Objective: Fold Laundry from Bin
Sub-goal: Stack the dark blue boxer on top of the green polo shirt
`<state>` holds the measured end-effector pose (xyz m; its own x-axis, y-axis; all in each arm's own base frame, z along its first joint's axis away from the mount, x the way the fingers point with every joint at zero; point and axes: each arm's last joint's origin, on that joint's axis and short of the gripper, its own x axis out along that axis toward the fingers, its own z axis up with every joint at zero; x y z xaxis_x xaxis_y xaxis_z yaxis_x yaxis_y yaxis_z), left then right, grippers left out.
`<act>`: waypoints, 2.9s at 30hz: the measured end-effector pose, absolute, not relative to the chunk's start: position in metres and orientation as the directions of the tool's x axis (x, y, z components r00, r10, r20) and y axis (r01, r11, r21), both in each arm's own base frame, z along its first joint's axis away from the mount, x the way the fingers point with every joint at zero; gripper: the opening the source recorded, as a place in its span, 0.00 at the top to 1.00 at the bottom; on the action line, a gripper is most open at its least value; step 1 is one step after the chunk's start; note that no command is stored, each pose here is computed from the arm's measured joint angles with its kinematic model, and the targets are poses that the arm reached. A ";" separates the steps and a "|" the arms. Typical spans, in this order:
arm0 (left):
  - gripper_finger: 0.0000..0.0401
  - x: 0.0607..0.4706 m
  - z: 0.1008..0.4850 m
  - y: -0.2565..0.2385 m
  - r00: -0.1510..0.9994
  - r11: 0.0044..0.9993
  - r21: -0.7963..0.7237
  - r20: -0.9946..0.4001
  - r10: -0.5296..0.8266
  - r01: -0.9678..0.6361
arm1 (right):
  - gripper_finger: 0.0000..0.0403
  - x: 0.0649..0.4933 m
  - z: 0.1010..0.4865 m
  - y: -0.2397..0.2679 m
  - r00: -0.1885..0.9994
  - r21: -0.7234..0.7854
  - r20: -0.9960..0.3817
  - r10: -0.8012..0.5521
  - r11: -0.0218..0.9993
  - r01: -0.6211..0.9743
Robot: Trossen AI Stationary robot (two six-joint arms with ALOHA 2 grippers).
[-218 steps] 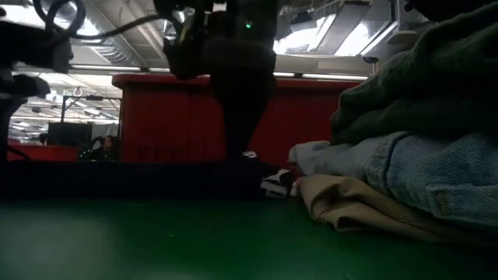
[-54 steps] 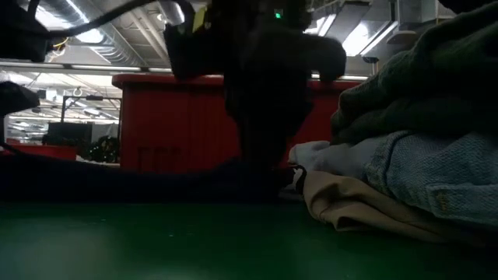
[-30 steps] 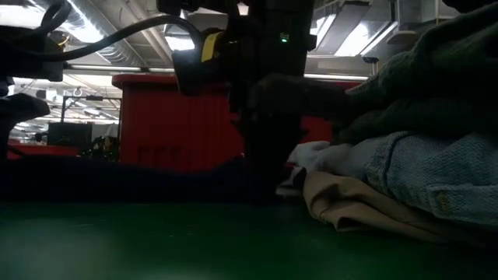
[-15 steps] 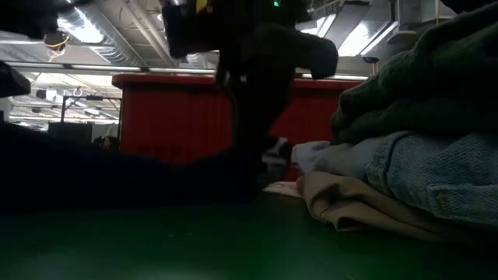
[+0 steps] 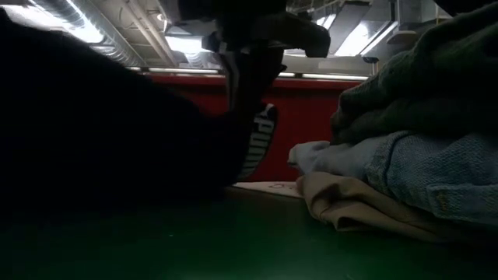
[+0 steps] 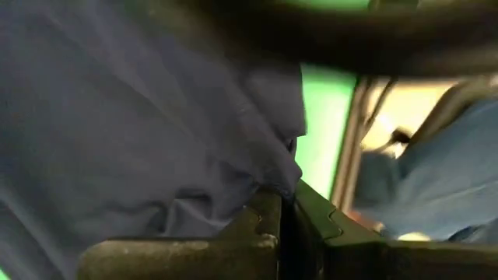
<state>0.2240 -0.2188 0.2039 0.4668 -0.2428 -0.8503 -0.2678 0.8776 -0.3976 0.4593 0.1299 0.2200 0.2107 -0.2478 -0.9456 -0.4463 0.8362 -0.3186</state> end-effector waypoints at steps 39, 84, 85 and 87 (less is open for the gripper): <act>1.00 0.335 0.262 -0.210 0.930 0.840 -0.542 -0.319 -0.181 -0.022 | 0.99 0.385 0.342 0.128 0.309 -0.450 -0.885 -0.348 0.808 -0.380; 1.00 0.454 0.253 -0.212 0.883 0.840 -0.541 -0.380 -0.277 0.030 | 0.98 0.233 0.302 0.113 0.318 -0.698 -0.693 -0.647 0.712 -0.074; 0.99 0.456 0.247 -0.213 0.882 0.840 -0.542 -0.381 -0.278 0.031 | 0.98 0.231 0.298 0.112 0.312 -0.698 -0.694 -0.649 0.712 -0.071; 0.98 0.460 0.239 -0.214 0.884 0.834 -0.551 -0.379 -0.275 0.023 | 0.98 0.224 0.289 0.112 0.296 -0.694 -0.699 -0.651 0.718 -0.060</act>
